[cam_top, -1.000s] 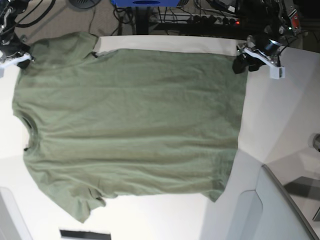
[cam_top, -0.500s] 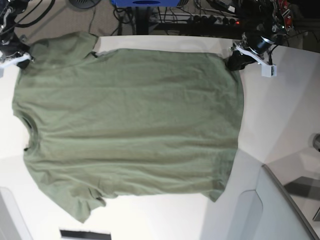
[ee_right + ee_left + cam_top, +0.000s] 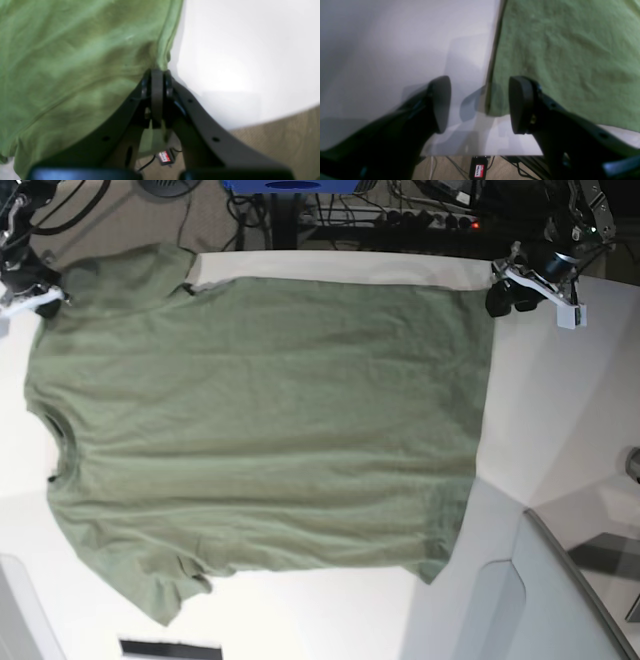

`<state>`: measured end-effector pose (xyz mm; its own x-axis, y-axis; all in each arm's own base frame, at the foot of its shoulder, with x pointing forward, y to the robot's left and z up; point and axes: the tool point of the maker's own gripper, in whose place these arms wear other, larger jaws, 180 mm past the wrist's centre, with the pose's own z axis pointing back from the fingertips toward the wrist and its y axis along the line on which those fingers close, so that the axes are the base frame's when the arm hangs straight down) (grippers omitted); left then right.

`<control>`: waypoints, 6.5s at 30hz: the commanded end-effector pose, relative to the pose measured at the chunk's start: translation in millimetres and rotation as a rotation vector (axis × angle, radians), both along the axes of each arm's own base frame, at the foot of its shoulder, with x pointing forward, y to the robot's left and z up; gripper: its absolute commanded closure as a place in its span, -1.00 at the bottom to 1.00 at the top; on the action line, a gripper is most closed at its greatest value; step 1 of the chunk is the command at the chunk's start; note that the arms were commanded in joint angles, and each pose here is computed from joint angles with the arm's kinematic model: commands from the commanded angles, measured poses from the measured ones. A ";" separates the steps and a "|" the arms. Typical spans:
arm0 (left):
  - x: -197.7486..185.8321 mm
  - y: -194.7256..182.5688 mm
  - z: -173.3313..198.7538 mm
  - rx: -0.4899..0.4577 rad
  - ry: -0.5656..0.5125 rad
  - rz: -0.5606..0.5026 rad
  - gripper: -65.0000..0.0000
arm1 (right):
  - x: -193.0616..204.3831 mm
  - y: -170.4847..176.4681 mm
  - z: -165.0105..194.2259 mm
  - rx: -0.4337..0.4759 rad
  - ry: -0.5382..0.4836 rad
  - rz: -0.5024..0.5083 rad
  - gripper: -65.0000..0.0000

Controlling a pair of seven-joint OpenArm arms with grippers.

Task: Layout the t-shirt on the table in an organized manner, then fold the t-shirt properly
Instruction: 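Hold the shirt corners with both grippers and pull them taut, then drag the held shirt corners back across the table and release, then move the right gripper to the shirt's sleeve edge and grasp it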

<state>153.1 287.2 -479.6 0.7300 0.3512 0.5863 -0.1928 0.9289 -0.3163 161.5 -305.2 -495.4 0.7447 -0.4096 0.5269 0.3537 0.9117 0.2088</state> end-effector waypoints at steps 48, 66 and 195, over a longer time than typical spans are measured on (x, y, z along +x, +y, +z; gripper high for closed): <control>-0.3 2.1 38.9 0.076 0.023 -0.039 1.00 | 14.0 -28.3 58.9 -0.138 -0.046 0.017 1.00; 21.7 6.4 62.8 0.120 -0.044 -0.052 1.00 | 25.5 -27.8 66.0 -0.151 -0.062 0.035 1.00; 51.6 52.7 60.1 0.228 -0.062 -0.038 -0.49 | 267.4 111.2 82.6 0.101 -0.146 0.379 1.00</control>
